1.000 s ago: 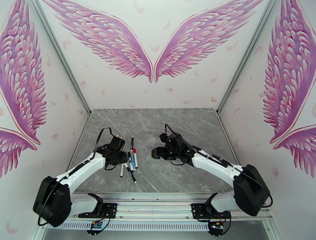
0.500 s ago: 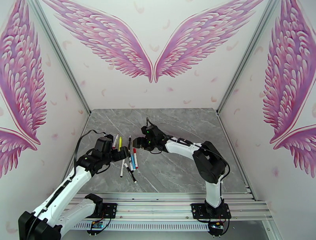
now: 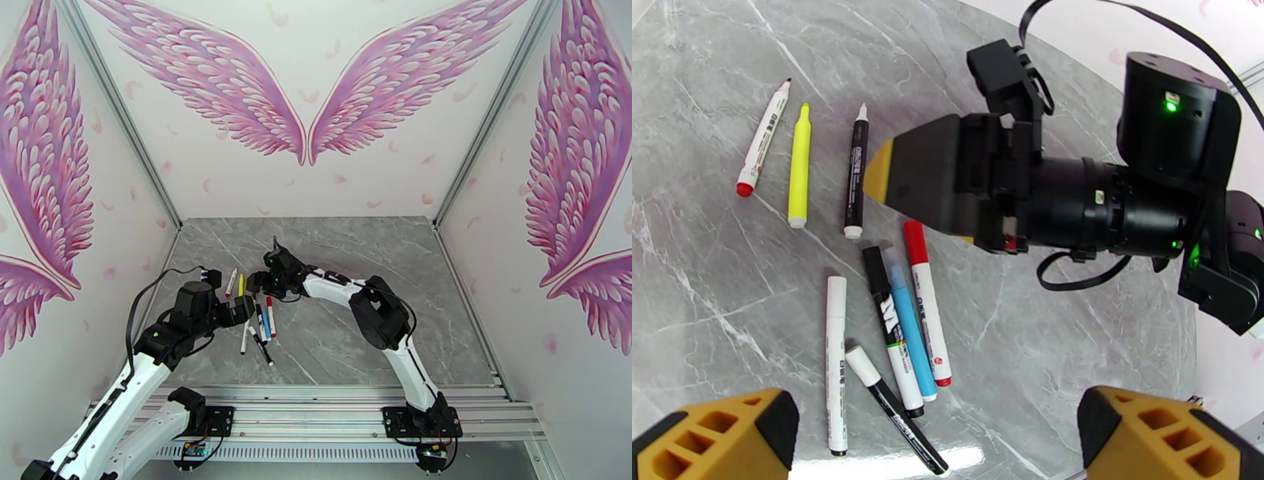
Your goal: Open the pen caps
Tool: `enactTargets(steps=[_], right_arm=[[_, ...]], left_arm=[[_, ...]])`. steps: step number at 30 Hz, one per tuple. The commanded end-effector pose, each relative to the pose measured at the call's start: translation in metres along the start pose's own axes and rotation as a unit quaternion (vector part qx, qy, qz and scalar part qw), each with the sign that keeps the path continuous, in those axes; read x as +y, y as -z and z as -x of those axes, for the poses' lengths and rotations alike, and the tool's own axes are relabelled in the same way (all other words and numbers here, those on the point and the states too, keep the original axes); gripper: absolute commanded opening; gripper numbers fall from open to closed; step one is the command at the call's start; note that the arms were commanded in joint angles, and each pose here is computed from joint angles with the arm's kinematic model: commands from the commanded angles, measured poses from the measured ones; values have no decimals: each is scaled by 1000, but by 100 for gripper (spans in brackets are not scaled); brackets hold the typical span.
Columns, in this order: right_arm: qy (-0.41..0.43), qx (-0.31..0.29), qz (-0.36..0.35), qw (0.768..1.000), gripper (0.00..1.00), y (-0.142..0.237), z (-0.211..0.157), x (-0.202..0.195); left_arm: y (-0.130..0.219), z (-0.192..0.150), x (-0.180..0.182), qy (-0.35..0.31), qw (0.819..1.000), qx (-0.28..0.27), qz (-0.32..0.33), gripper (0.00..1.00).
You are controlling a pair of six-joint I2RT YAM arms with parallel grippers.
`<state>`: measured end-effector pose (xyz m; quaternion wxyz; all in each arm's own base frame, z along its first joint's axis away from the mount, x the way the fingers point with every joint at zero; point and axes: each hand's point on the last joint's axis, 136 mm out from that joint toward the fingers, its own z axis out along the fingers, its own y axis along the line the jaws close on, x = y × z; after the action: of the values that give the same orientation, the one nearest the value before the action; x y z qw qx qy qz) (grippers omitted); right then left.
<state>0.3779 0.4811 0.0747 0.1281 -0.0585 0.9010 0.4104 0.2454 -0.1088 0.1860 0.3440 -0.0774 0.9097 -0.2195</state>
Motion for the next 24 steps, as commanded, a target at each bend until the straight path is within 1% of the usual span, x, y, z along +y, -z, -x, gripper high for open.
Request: enactTargets(steps=[1, 7, 13, 18, 24], right_arm=[[-9, 13, -22, 1000, 77, -15, -6, -4], [-12, 18, -41, 999, 77, -30, -9, -10], [-13, 15, -59, 998, 76, -35, -7, -16], [22, 0, -38, 999, 76, -26, -2, 0], [59, -1, -37, 998, 76, -17, 5, 14]], left_arm=[[-1, -10, 4, -3, 1000, 13, 0, 99], [2, -10, 4, -4, 1000, 9, -1, 99], [2, -10, 5, -6, 1000, 10, 1, 99], [1, -10, 5, -8, 1000, 9, -1, 99], [-3, -12, 8, -10, 1000, 9, 2, 99]])
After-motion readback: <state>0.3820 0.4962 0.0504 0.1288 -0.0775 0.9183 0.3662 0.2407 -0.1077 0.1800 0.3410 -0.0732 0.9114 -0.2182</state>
